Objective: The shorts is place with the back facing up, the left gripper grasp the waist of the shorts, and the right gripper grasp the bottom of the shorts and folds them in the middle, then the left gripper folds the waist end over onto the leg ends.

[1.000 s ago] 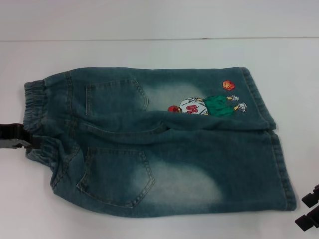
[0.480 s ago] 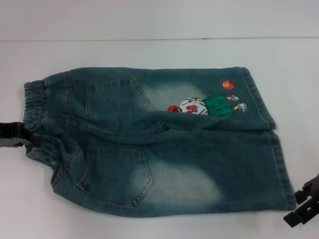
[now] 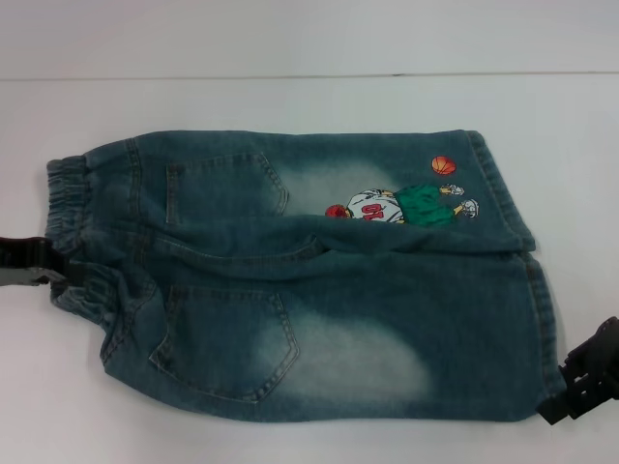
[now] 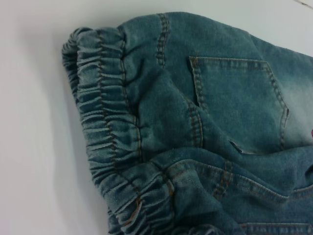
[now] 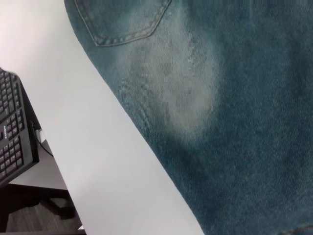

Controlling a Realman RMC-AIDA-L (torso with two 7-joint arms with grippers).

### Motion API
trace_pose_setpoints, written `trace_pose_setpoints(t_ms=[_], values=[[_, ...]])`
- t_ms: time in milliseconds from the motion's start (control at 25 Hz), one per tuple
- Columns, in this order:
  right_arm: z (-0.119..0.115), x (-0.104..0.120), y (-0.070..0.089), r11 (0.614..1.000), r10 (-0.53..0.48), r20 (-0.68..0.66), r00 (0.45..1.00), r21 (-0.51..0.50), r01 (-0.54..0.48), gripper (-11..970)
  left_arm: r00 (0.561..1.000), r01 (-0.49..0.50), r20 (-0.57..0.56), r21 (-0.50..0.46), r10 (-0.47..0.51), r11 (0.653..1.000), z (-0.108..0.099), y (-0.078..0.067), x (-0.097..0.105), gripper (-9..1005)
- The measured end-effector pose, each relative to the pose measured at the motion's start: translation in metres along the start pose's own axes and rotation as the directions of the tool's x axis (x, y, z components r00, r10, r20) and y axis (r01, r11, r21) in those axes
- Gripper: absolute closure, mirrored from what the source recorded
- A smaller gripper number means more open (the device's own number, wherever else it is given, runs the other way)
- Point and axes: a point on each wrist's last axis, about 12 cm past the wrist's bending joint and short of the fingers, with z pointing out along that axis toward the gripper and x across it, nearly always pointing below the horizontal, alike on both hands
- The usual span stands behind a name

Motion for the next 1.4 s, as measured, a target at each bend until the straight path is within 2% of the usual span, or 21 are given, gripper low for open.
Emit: trace_pose_setpoints(t_ms=[360,560,880,1040,1200,1400], values=[[-0.001,-0.001,-0.001,1.0,-0.002,0.015,1.0,0.011,0.002,558,1.0,0.002,0.0,0.004,-0.002,1.0,0.001,0.0,0.001,952],[-0.001,0.001,-0.003,1.0,0.003,0.031,1.0,0.023,-0.003,797,1.0,0.002,0.0,0.005,-0.002,1.0,0.001,-0.001,0.001,953],[0.0,0.003,-0.005,1.0,-0.001,0.087,0.996,0.023,-0.001,937,1.0,0.003,0.002,0.008,-0.003,1.0,0.0,-0.001,0.0,953],[-0.014,0.004,-0.01,0.999,0.019,0.228,0.974,0.031,-0.027,937,0.998,0.045,0.049,0.035,-0.047,0.998,-0.007,0.002,-0.002,953],[-0.028,0.01,-0.018,0.996,0.053,0.43,0.901,0.044,-0.08,937,0.985,0.105,0.135,0.059,-0.112,0.993,-0.015,0.01,-0.005,953],[-0.028,0.011,-0.028,0.988,0.074,0.631,0.773,0.058,-0.141,937,0.94,0.181,0.272,0.112,-0.205,0.977,-0.016,0.021,-0.006,953]])
